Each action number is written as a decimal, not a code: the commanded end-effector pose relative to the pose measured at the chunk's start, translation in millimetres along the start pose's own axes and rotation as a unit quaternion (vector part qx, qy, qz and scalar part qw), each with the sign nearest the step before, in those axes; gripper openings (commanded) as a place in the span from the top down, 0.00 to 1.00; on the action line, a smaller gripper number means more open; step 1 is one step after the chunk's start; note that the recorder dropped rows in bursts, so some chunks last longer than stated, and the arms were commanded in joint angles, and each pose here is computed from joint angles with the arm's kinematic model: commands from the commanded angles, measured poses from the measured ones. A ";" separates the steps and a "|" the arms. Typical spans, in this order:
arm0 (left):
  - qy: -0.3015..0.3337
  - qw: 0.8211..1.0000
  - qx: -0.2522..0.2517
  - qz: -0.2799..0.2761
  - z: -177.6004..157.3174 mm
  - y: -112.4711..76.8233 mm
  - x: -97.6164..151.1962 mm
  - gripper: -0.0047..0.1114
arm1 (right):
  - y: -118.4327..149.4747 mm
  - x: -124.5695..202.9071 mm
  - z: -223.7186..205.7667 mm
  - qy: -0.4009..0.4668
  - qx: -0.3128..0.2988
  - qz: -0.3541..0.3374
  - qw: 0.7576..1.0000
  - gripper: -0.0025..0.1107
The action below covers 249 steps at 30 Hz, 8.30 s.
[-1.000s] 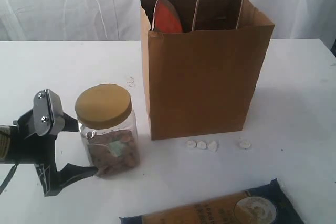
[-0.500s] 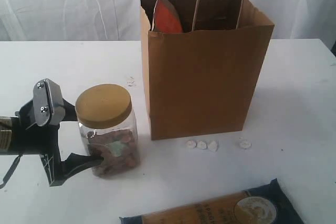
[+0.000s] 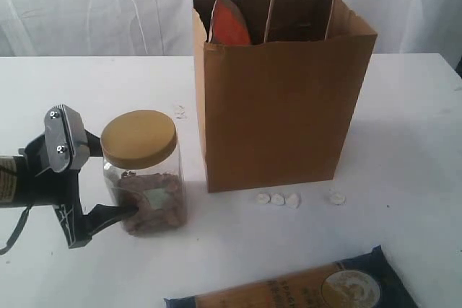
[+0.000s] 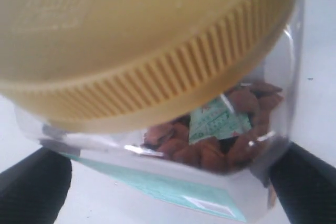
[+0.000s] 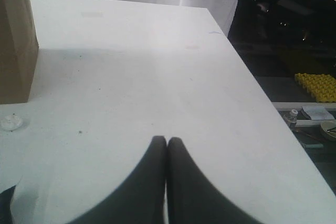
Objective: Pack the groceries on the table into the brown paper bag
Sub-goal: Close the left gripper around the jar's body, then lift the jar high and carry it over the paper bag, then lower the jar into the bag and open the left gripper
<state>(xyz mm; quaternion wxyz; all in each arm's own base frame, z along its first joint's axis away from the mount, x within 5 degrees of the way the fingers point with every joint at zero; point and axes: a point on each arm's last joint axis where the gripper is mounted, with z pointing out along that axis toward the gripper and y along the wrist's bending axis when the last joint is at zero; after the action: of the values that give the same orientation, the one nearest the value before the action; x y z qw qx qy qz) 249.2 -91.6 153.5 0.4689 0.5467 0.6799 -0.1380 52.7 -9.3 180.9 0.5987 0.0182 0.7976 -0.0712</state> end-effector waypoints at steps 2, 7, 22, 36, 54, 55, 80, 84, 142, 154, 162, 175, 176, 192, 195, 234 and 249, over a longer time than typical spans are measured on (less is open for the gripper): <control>-0.047 0.998 0.011 -0.033 0.6 -0.4 -6.8 0.06 | -0.3 -0.8 -0.3 -0.008 0.002 -0.002 1.000 0.98; -0.058 0.995 0.048 -0.066 0.4 -6.7 -8.8 0.06 | -0.3 -0.8 -0.3 -0.008 0.002 -0.010 1.000 0.98; -0.085 0.987 0.106 -0.082 31.0 12.9 -3.6 0.06 | -0.2 -0.8 -0.3 -0.007 0.001 -0.009 1.000 0.98; -0.060 0.989 0.103 -0.085 32.4 12.8 0.9 0.06 | -0.2 -0.6 -0.3 -0.007 0.002 -0.009 1.000 0.98; -0.059 0.989 0.093 -0.100 32.8 14.7 1.0 0.96 | -0.2 -0.8 -0.3 -0.008 0.001 -0.009 1.000 0.98; -0.057 0.989 0.092 -0.099 32.9 14.8 1.4 0.96 | -0.2 -0.8 -0.3 -0.008 0.001 -0.009 1.000 0.98; -0.171 0.981 0.057 -0.079 -24.3 23.9 -69.9 0.96 | -0.2 -0.8 -0.3 -0.008 0.001 -0.009 1.000 0.98; -0.195 0.979 0.033 -0.040 -45.6 22.5 -90.8 0.96 | -0.2 -0.8 -0.3 -0.008 0.001 -0.009 1.000 0.98; -0.298 0.954 -0.010 0.038 54.1 77.2 -270.6 0.96 | -0.2 -0.6 -0.3 -0.007 0.002 -0.009 1.000 0.98; -0.293 0.955 -0.003 0.042 56.2 76.0 -268.9 0.96 | -0.2 -0.6 -0.3 -0.007 0.002 -0.009 1.000 0.98; -0.272 0.962 0.008 -0.020 69.3 77.7 -259.3 0.96 | -0.2 -0.6 -0.3 -0.007 0.002 -0.009 1.000 0.98; -0.277 0.959 0.023 -0.053 68.9 76.6 -260.0 0.41 | -0.2 -0.8 -0.3 -0.007 0.001 -0.009 1.000 0.98; -0.277 0.959 0.023 -0.053 68.9 76.6 -260.0 0.38 | -0.2 -0.6 -0.3 -0.007 0.002 -0.009 1.000 0.98; -0.305 0.950 0.058 -0.040 65.5 70.2 -264.6 0.36 | -0.2 -0.8 -0.3 -0.007 0.001 -0.009 1.000 0.98; -0.306 0.949 0.061 -0.043 65.3 69.9 -264.8 0.36 | -0.2 -0.8 -0.3 -0.007 0.001 -0.009 1.000 0.98; -0.269 0.962 0.030 -0.032 58.5 74.8 -265.0 0.05 | -0.2 -0.6 -0.3 -0.007 0.001 0.000 1.000 0.98; -0.331 0.931 -0.084 0.132 -39.8 73.5 -316.2 0.06 | -0.2 -0.6 -0.3 -0.007 0.001 0.000 1.000 0.98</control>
<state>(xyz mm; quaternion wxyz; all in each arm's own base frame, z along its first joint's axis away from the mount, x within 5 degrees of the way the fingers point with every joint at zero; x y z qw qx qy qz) 298.9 -240.9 422.8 0.7044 0.5155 0.4453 -0.1994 52.7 -9.3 180.9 0.5987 0.0185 0.7976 -0.0710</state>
